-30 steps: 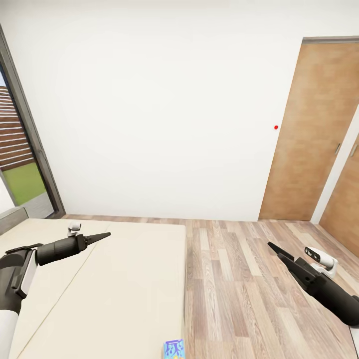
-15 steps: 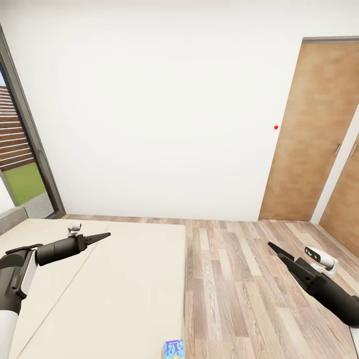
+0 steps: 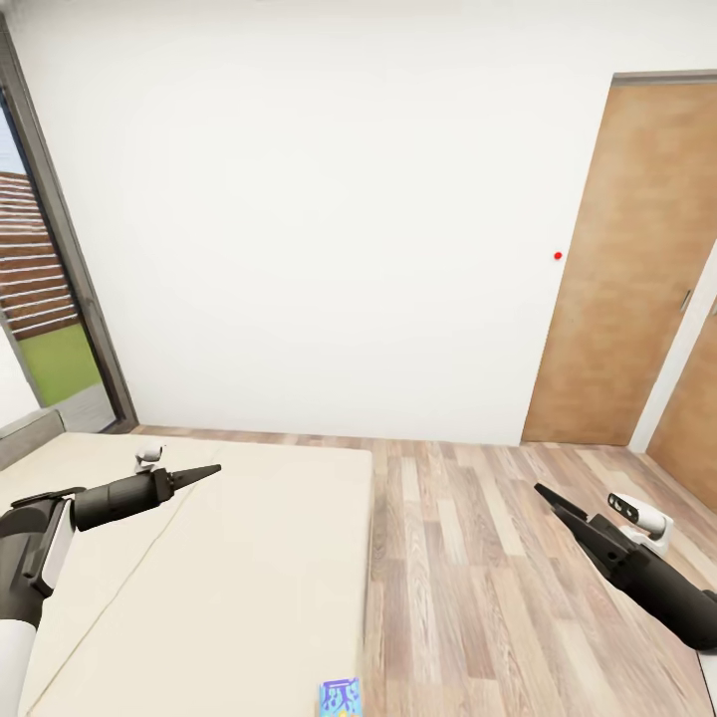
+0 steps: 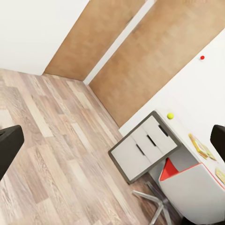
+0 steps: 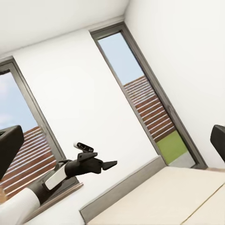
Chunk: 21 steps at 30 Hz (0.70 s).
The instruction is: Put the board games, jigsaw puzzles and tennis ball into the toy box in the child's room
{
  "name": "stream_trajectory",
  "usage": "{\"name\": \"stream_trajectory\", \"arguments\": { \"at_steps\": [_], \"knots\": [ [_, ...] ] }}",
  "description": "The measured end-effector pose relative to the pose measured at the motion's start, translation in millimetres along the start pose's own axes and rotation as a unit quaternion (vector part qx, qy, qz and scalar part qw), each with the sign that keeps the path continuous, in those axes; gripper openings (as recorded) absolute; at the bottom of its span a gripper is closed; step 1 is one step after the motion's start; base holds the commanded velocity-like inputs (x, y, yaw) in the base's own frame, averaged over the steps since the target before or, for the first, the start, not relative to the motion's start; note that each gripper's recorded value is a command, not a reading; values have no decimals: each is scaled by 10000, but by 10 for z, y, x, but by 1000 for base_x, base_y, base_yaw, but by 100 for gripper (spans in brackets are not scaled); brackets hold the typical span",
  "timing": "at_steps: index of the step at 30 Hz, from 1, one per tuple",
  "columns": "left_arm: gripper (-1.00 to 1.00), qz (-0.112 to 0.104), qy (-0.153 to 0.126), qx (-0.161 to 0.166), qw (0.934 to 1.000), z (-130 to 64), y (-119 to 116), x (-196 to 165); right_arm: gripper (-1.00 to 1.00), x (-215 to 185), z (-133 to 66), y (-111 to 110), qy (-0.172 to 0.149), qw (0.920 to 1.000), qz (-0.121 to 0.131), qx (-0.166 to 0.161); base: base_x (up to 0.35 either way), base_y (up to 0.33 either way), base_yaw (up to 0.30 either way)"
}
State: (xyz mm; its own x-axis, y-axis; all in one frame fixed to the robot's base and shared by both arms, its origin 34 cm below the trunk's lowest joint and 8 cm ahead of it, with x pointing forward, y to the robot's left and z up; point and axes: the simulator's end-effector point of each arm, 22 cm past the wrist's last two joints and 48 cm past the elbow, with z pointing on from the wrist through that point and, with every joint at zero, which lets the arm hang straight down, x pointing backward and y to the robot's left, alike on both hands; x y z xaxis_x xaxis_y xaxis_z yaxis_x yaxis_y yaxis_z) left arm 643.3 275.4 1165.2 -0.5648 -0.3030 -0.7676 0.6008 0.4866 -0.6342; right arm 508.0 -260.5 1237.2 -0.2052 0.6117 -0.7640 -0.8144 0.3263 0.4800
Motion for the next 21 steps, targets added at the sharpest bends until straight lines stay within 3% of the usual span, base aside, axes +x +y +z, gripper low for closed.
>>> {"name": "stream_trajectory", "arguments": {
  "at_steps": [7,21],
  "knots": [
    [100,14,-8,2,10000,-3,-17,-12,100,-11,1,18,-6,10000,-16,-16,0,-163,180],
    [100,18,-9,0,10000,-5,-19,-15,100,-12,1,8,-5,10000,-19,10,0,-7,11]
  ]
}}
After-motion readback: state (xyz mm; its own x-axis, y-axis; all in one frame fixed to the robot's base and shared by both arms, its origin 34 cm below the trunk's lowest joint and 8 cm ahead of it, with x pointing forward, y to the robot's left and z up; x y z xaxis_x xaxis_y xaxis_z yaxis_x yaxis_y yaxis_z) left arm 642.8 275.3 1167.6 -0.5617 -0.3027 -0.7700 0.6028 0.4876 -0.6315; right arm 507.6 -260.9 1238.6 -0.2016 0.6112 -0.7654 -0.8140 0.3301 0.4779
